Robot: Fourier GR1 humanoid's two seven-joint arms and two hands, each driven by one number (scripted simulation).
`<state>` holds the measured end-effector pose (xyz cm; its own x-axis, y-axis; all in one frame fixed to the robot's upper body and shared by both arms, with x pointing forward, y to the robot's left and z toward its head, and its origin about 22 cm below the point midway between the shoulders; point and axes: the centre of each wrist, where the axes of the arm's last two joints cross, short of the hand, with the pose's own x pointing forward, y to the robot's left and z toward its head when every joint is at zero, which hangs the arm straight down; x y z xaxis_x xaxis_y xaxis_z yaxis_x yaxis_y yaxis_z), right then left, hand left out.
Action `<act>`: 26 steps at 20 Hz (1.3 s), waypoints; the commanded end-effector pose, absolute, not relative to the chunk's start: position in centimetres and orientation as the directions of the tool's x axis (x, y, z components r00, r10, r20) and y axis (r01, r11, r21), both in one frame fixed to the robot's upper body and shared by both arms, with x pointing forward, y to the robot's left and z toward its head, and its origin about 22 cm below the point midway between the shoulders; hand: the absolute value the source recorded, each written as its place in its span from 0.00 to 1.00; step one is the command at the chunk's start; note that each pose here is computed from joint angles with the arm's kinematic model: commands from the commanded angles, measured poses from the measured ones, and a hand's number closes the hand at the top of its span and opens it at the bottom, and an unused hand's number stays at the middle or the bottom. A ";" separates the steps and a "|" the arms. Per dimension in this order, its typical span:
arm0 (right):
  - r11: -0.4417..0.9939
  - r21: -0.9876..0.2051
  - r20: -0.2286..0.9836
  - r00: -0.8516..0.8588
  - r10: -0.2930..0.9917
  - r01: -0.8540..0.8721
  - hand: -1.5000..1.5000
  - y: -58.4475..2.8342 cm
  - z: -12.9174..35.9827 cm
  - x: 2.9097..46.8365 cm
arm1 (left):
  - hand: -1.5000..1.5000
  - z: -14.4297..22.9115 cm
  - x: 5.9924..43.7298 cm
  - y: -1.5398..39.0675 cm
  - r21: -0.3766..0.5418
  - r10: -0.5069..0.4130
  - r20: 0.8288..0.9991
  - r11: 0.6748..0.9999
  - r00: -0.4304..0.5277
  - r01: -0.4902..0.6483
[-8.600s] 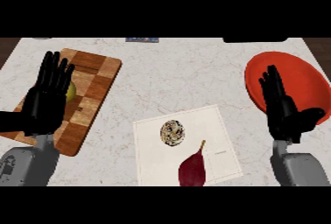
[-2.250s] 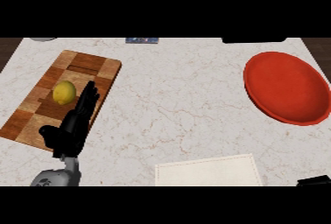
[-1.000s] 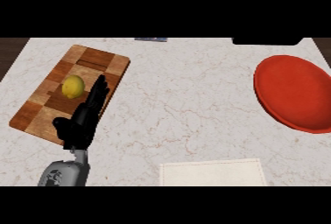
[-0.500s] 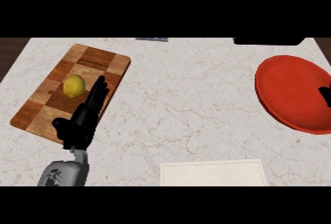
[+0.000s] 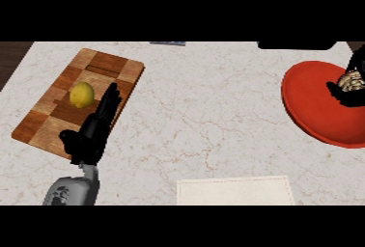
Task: Pick the cupcake from the placemat and place it in the bowl
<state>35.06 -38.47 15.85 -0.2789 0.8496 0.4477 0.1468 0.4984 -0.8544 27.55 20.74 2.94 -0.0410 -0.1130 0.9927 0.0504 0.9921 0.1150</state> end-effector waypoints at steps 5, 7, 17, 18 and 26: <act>0.570 -0.818 0.575 -0.154 0.803 -0.081 0.00 -42.0 11.4 36.9 | 0.50 3.3 28.7 21.6 0.104 -0.103 0.995 0.993 -0.021 0.052; 0.600 -0.783 0.622 -0.195 0.758 -0.165 0.00 -41.6 10.1 37.1 | 0.50 2.8 27.9 21.8 0.109 -0.107 0.994 0.993 -0.035 0.043; 0.826 -0.558 0.785 -0.377 0.492 -0.085 0.00 -42.5 11.8 39.0 | 0.50 3.3 27.0 21.4 0.101 -0.099 0.994 0.994 -0.041 0.043; 0.842 -0.537 0.790 -0.384 0.478 -0.055 0.00 -43.6 10.4 38.0 | 0.50 3.0 27.9 20.9 0.113 -0.112 0.993 0.992 -0.027 0.051; 0.919 -0.387 0.892 -0.285 0.350 -0.081 0.00 -48.3 16.3 37.2 | 0.50 3.6 26.6 22.1 0.127 -0.125 0.991 0.991 -0.039 0.043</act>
